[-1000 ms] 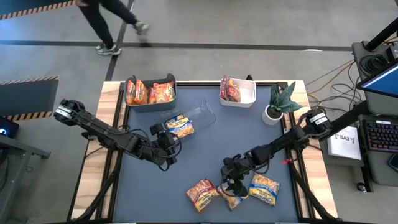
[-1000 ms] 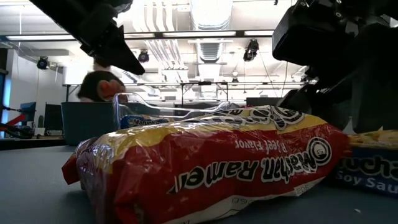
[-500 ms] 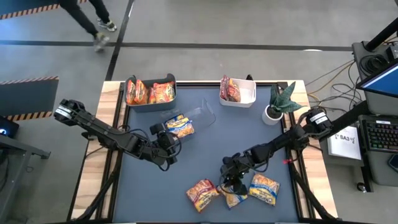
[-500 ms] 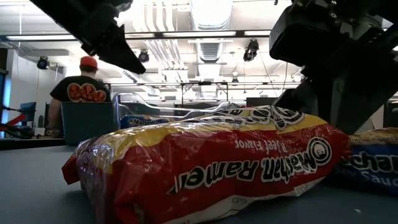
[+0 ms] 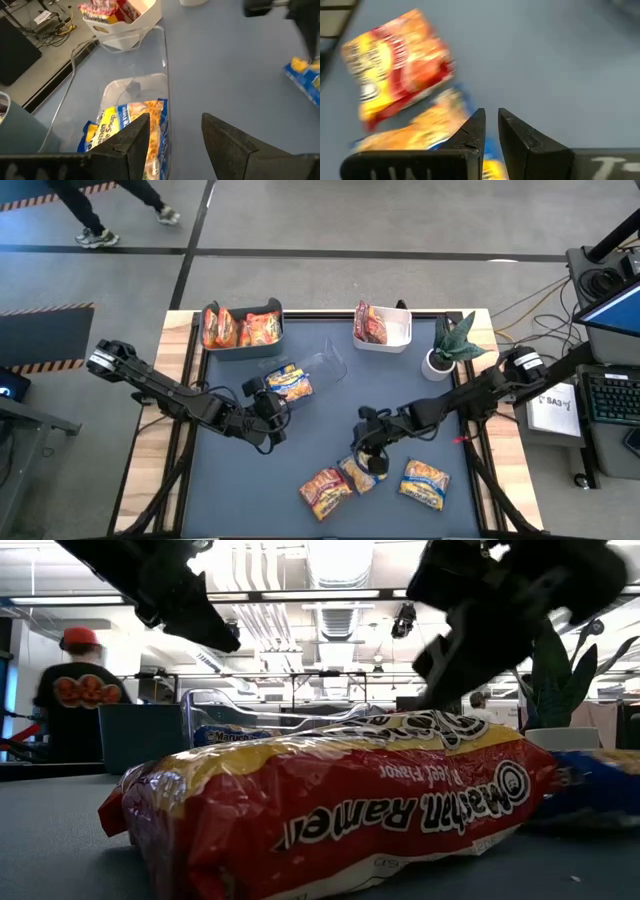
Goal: Sort Maruchan noodles
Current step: Put the blue noodle pack into the transparent bin
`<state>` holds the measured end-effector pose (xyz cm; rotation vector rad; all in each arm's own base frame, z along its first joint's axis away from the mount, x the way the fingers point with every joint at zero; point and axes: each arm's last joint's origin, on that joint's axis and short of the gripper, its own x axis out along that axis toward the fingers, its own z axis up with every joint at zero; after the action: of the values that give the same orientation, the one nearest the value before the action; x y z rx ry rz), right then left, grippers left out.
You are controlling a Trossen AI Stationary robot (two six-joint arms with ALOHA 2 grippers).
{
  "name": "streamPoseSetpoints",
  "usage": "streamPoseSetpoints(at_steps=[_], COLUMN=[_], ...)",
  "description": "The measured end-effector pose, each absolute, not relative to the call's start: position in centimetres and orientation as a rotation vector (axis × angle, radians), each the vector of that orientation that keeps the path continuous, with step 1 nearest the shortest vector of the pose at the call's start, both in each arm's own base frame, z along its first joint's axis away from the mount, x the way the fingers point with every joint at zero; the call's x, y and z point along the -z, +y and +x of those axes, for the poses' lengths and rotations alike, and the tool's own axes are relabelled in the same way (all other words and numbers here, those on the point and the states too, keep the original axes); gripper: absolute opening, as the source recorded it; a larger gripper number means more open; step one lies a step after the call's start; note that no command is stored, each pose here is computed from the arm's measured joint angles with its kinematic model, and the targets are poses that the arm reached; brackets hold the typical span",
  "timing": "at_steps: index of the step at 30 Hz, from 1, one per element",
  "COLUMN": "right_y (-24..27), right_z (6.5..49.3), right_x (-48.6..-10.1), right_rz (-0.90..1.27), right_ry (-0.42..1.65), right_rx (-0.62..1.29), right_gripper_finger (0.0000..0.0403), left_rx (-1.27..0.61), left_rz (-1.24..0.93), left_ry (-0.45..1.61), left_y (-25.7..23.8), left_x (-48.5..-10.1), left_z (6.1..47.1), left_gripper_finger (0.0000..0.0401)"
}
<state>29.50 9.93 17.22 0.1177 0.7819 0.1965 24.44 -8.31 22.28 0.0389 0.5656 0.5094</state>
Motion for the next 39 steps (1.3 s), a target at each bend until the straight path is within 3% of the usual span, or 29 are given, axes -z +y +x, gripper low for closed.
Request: streamPoseSetpoints(at_steps=[5, 10, 15, 18, 26, 31, 36, 39], right_y=[9.2, 8.8, 10.7, 11.7, 11.7, 10.1, 7.4, 6.8], right_z=[28.8, 27.8, 27.1, 27.0, 28.5, 29.5, 30.7, 31.4], right_x=[-18.2, -18.6, -18.3, -16.9, -13.3, -13.8, -14.8, -16.0], right_rz=[0.016, 0.183, 0.261, 0.238, 0.153, 0.111, 0.078, 0.095], right_ry=[0.777, 0.861, 0.931, 0.98, 0.985, 0.889, 0.755, 0.704], right_rx=[-0.103, -0.06, -0.306, -0.327, -0.157, -0.046, 0.227, 0.244], right_gripper_finger=[0.0015, 0.0009, 0.0009, 0.0009, 0.0009, 0.0009, 0.0009, 0.0009], left_rx=[-0.493, -0.438, -0.406, -0.392, -0.366, -0.33, -0.306, -0.288], left_rz=[0.008, -0.032, -0.025, -0.01, -0.004, -0.008, 0.026, 0.029], left_ry=[0.529, 0.504, 0.462, 0.445, 0.42, 0.423, 0.417, 0.412], left_y=[-8.5, -8.8, -9.3, -9.6, -10.2, -10.7, -10.9, -11.0], left_x=[-22.6, -22.9, -22.6, -22.2, -21.3, -21.6, -22.3, -22.7], left_z=[24.7, 25.1, 26.1, 26.8, 28.1, 28.5, 28.7, 28.9], left_gripper_finger=[0.0162, 0.0162, 0.0162, 0.0162, 0.0162, 0.0162, 0.0162, 0.0162])
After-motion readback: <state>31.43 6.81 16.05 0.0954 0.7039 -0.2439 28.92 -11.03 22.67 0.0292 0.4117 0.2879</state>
